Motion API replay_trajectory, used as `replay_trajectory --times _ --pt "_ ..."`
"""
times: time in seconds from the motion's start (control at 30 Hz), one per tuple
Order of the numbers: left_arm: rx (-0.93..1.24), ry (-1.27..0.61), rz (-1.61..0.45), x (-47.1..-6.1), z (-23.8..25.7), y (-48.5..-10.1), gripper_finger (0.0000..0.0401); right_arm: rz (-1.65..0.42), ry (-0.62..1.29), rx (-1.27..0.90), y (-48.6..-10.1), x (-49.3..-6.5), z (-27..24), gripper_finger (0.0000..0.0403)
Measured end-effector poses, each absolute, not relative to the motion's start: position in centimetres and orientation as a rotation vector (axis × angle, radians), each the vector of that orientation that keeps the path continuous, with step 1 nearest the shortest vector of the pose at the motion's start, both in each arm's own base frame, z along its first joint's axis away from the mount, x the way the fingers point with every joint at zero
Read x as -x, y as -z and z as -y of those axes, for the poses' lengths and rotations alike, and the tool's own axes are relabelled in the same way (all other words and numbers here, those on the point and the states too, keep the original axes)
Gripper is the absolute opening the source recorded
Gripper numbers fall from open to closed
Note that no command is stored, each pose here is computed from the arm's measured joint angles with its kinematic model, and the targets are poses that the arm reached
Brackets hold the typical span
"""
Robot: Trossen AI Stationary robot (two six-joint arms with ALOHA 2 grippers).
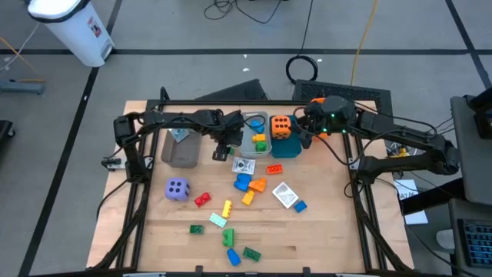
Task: Pick & Place Toys
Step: Put the green game piece into the gray bin
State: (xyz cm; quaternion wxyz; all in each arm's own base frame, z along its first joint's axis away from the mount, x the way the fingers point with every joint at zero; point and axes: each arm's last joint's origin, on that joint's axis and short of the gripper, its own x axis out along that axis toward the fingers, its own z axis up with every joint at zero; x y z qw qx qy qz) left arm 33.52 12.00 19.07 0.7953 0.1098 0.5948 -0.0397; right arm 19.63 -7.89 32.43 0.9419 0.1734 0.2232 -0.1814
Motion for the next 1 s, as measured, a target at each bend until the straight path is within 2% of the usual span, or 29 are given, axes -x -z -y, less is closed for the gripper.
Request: replay_trajectory --times 1.0 --pt "-0.234 0.162 -1.304 -34.5 -11.4 -16.9 0.0227 -0.465 0.372 -0.358 -32.3 -19.6 7.9 0.0144"
